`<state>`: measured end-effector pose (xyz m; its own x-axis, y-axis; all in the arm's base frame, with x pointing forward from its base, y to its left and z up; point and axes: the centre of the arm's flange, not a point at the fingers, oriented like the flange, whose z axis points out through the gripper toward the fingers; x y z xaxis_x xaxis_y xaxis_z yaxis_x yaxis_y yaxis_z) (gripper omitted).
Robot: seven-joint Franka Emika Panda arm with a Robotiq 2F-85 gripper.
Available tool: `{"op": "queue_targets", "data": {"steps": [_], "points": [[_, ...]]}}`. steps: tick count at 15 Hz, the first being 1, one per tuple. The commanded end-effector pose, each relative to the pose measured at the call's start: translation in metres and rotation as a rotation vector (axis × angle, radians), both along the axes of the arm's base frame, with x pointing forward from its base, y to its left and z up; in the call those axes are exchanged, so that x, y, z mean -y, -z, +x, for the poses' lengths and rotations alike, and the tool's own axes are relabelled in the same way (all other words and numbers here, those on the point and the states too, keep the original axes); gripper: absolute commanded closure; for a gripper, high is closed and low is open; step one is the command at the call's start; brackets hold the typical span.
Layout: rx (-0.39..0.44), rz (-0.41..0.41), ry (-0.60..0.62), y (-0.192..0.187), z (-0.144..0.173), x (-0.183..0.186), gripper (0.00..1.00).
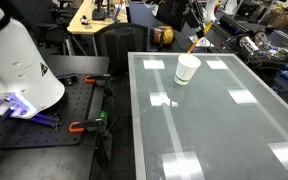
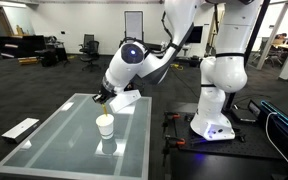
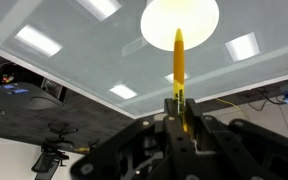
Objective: Take the pen out of the white cup
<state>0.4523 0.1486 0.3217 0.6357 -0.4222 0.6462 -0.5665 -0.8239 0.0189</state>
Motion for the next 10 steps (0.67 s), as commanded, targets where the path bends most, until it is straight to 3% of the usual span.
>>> {"op": "queue_targets", "data": {"steps": [1,5,10], "points": [[0.077,-0.039,0.023,-0.031,-0.029,0.013,0.96],[0.099,-0.052,0.020,-0.059,-0.042,0.034,0.96],[0.002,-0.072,-0.037,-0.080,-0.051,0.077,0.96]]}}
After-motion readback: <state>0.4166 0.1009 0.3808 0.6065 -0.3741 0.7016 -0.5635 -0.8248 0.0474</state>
